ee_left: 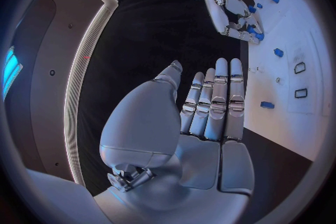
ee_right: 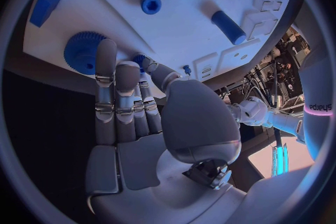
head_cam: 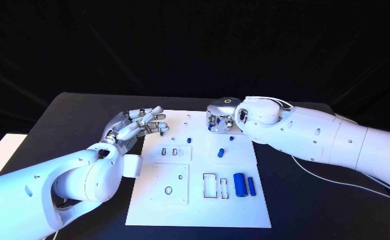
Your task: Assemble the parts on the task board
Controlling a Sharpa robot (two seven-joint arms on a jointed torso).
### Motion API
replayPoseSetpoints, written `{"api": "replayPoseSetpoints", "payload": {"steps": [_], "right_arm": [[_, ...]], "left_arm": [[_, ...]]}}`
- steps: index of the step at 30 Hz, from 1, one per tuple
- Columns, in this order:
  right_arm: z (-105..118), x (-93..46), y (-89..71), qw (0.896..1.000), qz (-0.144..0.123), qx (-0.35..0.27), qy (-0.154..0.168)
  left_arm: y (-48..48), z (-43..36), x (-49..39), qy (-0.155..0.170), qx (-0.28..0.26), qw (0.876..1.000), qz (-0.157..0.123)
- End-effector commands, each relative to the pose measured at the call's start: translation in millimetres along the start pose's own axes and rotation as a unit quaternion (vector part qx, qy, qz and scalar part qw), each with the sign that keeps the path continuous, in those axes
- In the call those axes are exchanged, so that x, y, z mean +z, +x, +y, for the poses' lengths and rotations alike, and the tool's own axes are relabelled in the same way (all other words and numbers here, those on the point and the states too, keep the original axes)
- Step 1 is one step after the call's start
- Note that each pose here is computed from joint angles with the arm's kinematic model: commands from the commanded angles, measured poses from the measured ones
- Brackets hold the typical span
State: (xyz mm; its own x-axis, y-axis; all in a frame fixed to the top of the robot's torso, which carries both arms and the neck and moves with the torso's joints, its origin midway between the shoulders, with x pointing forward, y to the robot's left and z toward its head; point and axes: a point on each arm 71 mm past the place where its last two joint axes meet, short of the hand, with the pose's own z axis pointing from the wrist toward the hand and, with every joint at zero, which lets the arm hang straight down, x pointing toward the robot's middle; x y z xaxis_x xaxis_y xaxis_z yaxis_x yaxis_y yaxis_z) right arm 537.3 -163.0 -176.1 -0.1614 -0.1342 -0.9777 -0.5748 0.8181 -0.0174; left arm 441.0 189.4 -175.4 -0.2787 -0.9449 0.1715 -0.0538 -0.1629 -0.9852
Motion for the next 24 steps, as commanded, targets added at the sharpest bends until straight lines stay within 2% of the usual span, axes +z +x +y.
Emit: {"api": "replayPoseSetpoints", "payload": {"steps": [1, 11, 14, 21, 24], "right_arm": [[0.0, 0.7, 4.9, 1.000, 0.013, 0.003, 0.001], [-1.0, 1.9, 2.8, 1.000, -0.004, 0.007, 0.006], [-0.6, 1.4, -0.8, 0.999, -0.029, 0.009, 0.009], [4.1, -2.1, -13.7, 0.994, -0.107, 0.020, 0.015], [6.0, -2.1, -16.9, 0.992, -0.123, 0.023, 0.018]], "left_arm": [[1.7, -1.1, 0.3, 0.002, -0.004, 1.000, 0.010], [1.1, -0.8, 0.6, 0.001, -0.004, 1.000, 0.010], [1.1, -0.8, 0.7, 0.001, -0.004, 1.000, 0.010], [0.5, -0.7, 0.9, 0.001, -0.004, 1.000, 0.010], [0.4, -0.6, 1.0, 0.000, -0.004, 1.000, 0.009]]}}
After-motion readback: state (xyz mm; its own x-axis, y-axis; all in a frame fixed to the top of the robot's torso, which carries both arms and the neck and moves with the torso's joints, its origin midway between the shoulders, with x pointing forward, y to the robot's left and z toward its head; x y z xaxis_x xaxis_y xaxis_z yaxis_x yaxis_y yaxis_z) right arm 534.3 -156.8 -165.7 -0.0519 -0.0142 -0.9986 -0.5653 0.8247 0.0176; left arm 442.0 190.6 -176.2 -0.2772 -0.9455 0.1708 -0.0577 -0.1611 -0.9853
